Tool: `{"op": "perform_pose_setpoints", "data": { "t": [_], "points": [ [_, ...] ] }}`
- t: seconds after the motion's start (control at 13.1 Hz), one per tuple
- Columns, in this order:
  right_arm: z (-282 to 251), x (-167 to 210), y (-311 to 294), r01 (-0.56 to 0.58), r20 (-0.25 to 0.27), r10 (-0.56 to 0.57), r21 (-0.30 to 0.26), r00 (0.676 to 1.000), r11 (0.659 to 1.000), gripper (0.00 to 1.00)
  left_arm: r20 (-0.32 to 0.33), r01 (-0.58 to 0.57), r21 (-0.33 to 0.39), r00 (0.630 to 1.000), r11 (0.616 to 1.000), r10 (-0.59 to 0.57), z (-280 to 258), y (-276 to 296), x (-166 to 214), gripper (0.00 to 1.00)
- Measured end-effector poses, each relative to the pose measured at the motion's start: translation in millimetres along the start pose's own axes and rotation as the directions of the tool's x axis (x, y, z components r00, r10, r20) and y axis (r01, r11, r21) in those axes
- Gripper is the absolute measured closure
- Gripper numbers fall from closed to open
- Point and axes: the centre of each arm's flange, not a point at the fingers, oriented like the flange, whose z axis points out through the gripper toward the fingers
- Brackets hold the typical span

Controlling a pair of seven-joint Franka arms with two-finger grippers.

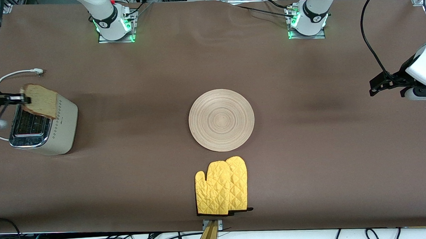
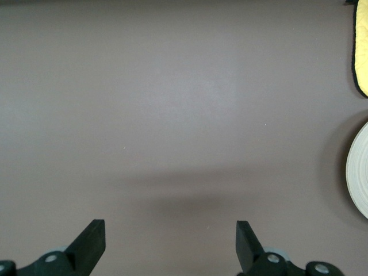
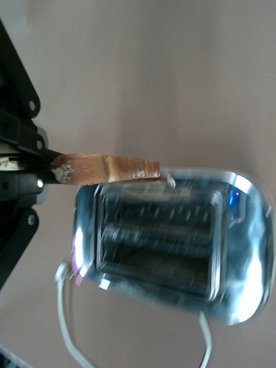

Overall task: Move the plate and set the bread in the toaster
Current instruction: 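Carry the bread with the right gripper above the toaster slot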

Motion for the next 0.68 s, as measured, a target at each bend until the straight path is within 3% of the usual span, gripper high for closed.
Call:
{"op": "perform_pose_setpoints", "data": {
  "t": [0.68],
  "points": [
    [1.0,-2.6,43.1,-0.035,-0.020,0.033,-0.098,0.999,0.995,0.93,0.000,0.003,0.000,1.000,1.000,-0.003,-0.2,-0.3,0.0,0.00]
  ]
}}
